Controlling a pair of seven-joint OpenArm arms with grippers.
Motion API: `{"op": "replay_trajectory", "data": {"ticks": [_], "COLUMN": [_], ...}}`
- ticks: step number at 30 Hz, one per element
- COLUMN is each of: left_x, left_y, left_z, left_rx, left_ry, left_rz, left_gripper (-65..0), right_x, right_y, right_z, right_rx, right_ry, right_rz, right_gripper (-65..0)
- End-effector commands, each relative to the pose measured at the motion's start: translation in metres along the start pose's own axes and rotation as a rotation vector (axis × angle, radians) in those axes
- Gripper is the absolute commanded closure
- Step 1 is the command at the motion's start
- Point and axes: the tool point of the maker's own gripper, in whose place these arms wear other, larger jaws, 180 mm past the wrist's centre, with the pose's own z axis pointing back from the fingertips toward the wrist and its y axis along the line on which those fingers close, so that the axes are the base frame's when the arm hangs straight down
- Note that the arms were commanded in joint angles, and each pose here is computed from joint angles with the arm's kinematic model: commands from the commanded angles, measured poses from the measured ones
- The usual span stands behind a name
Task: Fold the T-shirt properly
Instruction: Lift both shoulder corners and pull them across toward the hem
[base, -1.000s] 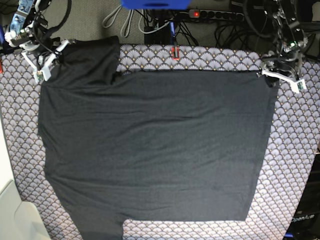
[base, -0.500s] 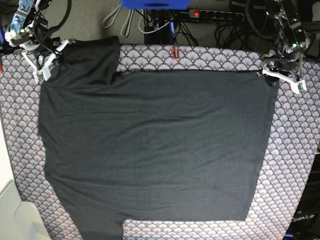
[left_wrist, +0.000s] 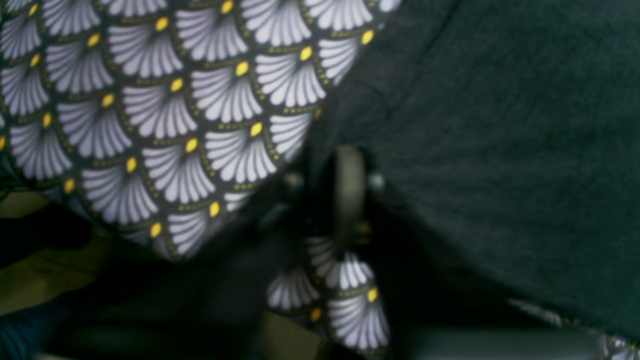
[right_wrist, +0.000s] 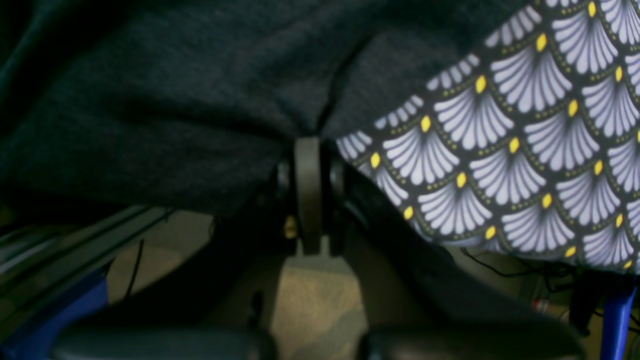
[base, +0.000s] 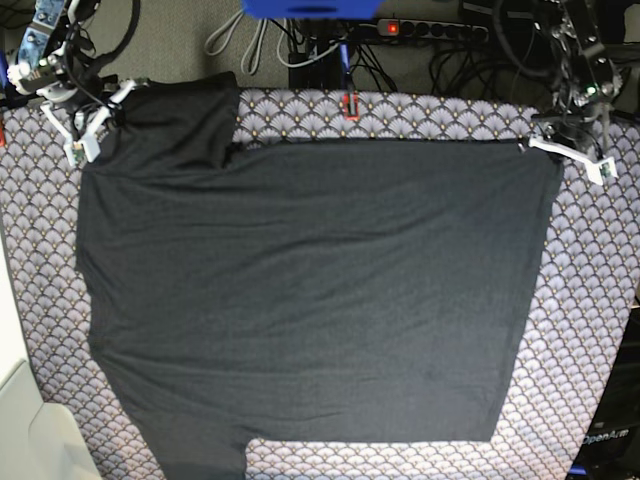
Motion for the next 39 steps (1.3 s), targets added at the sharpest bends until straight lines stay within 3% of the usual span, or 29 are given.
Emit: {"op": "replay_trajectory", "data": {"ticks": [1,9,13,20,33,39], "left_x": [-0.015,-0.015,-0.011,-0.005,0.058,0.080], "left_y": [0.000,-0.001,-0.018,-0.030,-0.042,-0.042], "left_z": [0.001,0.005,0.010,0.023,0.033,0.012], "left_rx": [-0.004,-0.005,-0.045,-0.062,-0.069,-0.067], "left_ry": [0.068,0.065,0.051,0.075,-0.071,-0.035], "left_rz": [-0.004,-0.013,-0.071,-0.093,-0.138,-0.120], "left_gripper": [-0.7,-0.6,-0.6,-0.6,-0.6,-0.6], "right_x": [0.007,0.014,0.018,0.050,0.074,0.098], "right_y": [-0.004,-0.022,-0.031,-0.032,-0.032,-0.038], "right_z": [0.005,0.011,0.015,0.038,0.040,0.039], "right_rx": [-0.005,-0.039,-0.055,-0.107,-0.116,-0.138], "right_ry": [-0.025,-0.025,-0.027,-0.107,-0.161,-0.190], "right_rz": [0.023,0.069,0.093,0.181,0.189,0.185], "right_gripper": [0.0,-0.1,0.0,0.0,0.0,0.0]}}
